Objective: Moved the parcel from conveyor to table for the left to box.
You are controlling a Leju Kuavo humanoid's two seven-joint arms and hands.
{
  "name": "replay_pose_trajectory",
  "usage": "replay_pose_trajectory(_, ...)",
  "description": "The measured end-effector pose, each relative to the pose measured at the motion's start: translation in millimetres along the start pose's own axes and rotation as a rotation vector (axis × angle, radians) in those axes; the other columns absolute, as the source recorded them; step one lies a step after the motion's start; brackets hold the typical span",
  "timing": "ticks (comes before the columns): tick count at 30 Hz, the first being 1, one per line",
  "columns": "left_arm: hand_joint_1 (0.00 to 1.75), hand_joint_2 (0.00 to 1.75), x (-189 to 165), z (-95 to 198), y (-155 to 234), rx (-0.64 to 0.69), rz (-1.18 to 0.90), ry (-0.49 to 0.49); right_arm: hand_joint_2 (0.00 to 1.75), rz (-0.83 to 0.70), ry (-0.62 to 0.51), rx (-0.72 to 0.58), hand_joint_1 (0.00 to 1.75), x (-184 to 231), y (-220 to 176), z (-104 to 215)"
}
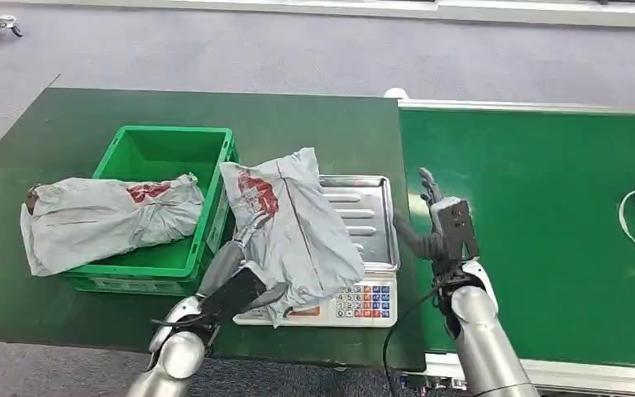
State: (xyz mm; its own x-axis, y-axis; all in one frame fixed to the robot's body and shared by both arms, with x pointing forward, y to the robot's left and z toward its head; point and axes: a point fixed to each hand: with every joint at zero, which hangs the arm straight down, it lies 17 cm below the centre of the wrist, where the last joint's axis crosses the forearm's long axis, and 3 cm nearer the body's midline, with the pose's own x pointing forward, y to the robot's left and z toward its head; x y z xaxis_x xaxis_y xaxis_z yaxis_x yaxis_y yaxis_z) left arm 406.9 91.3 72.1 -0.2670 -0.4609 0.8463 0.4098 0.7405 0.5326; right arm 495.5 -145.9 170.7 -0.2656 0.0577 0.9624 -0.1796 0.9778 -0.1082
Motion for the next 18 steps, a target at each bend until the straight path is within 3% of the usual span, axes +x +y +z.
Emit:
replay_pose_trajectory(3,0.0,1.75,7.0,-11.9,-7.8,-0.122,-0.119,-0.077,1.75,-0.034,0.007,0.01,0.0,-2.3,-1.0,9.3)
replay_pose_trajectory(12,0.0,1.75,6.0,-65.2,1.7,-0.329,-0.321,-0.132,1.75,-0.109,-0.026,0.045,0.0,11.7,3.8,19.1)
replay_pose_trajectory(13,0.26,1.75,4.9,-70.7,4.5,-0.345,-0.338,-0.131,1.75,-0.113,-0.032,0.047,0.0,14.3,4.0,19.0)
replay_pose_trajectory(14,1.75,1.75,1.4,-74.4,5.5,-0.366,-0.355,-0.124,1.75,-0.12,-0.037,0.05,0.0,16.7,4.5,18.9)
replay_pose_trajectory(18,1.75,1.75,-11.2,-78.0,0.5,-0.513,-0.384,-0.091,1.75,-0.145,-0.057,0.059,0.0,25.8,5.3,18.3)
